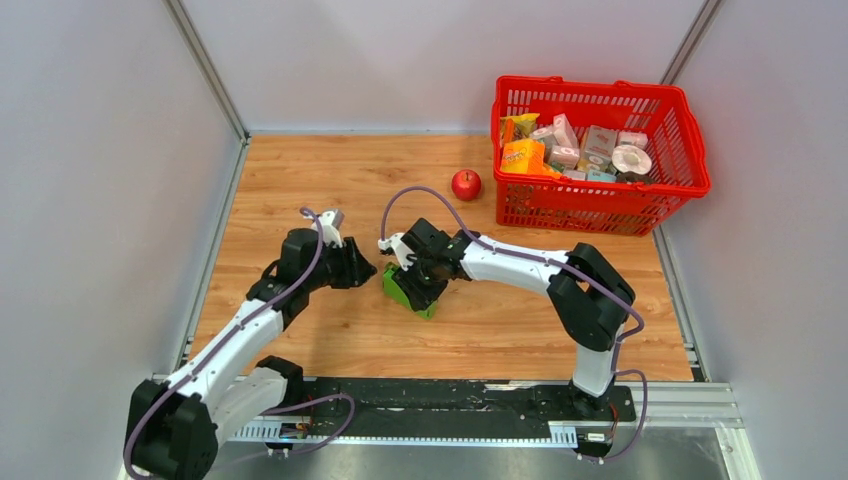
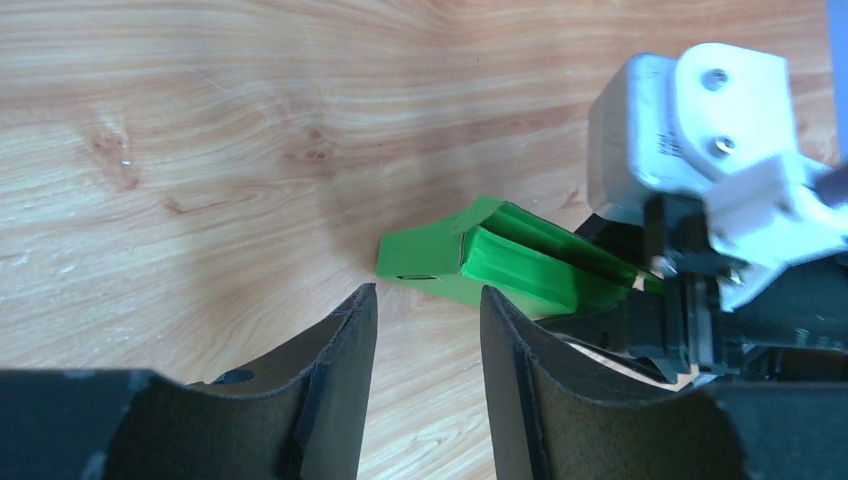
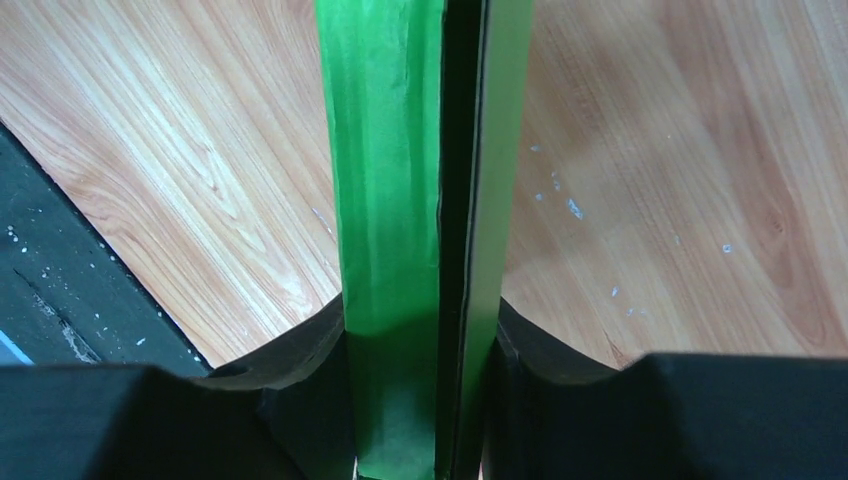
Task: Fold the paper box
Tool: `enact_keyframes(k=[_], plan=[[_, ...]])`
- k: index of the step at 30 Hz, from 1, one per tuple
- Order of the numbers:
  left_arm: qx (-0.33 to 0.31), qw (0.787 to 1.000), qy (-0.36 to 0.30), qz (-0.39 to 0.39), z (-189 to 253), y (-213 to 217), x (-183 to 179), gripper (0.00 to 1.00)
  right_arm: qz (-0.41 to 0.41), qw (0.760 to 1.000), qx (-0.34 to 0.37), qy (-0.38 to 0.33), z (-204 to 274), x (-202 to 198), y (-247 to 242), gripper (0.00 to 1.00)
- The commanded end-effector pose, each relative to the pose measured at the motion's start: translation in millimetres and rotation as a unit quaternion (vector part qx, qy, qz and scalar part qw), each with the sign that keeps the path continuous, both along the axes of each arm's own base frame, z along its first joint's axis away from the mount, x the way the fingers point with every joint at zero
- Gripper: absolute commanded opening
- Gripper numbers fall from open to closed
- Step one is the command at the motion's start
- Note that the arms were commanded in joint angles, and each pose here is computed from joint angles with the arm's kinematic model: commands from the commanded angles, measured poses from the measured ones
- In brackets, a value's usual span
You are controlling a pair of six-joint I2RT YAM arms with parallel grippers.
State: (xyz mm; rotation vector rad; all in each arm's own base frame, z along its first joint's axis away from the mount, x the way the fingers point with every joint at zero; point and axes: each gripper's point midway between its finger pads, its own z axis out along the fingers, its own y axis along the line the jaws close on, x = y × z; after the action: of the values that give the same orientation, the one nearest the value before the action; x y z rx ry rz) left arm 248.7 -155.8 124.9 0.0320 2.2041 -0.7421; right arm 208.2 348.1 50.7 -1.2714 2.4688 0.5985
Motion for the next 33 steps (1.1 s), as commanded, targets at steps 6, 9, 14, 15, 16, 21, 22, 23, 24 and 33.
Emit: enact_keyframes(k=[6,9,14,15,16,21,22,23,24,33], plan=[[-0.004,0.999,0.004,-0.045,4,-20,20,0.46,-0.014,0.998,0.058,-0.032,24,9,16,0.43],[-0.012,0.999,0.012,-0.03,-2,-18,18,0.47,-0.025,0.996,0.067,-0.045,32,13,17,0.47],[-0.017,0.999,-0.008,-0.035,4,-19,17,0.47,-0.028,0.995,0.081,-0.057,39,15,18,0.33],[-0.015,0.999,-0.01,-0.036,6,-19,19,0.46,-0.029,0.995,0.081,-0.055,38,15,18,0.26],[-0.011,0.999,-0.004,-0.037,4,-19,18,0.45,-0.028,0.995,0.08,-0.051,37,14,18,0.23],[-0.008,0.999,0.002,-0.045,3,-21,21,0.45,-0.024,0.996,0.077,-0.044,33,11,18,0.08],[-0.009,0.999,0.001,-0.045,5,-22,22,0.45,-0.023,0.996,0.074,-0.041,31,10,17,0.08],[-0.008,0.999,-0.002,-0.048,6,-23,23,0.46,-0.022,0.996,0.075,-0.039,32,10,18,0.08],[-0.007,0.999,-0.004,-0.049,8,-23,25,0.49,-0.021,0.996,0.073,-0.038,30,10,18,0.08],[0.041,0.995,-0.02,-0.086,13,-30,32,0.5,-0.016,0.997,0.068,-0.028,23,7,19,0.08]])
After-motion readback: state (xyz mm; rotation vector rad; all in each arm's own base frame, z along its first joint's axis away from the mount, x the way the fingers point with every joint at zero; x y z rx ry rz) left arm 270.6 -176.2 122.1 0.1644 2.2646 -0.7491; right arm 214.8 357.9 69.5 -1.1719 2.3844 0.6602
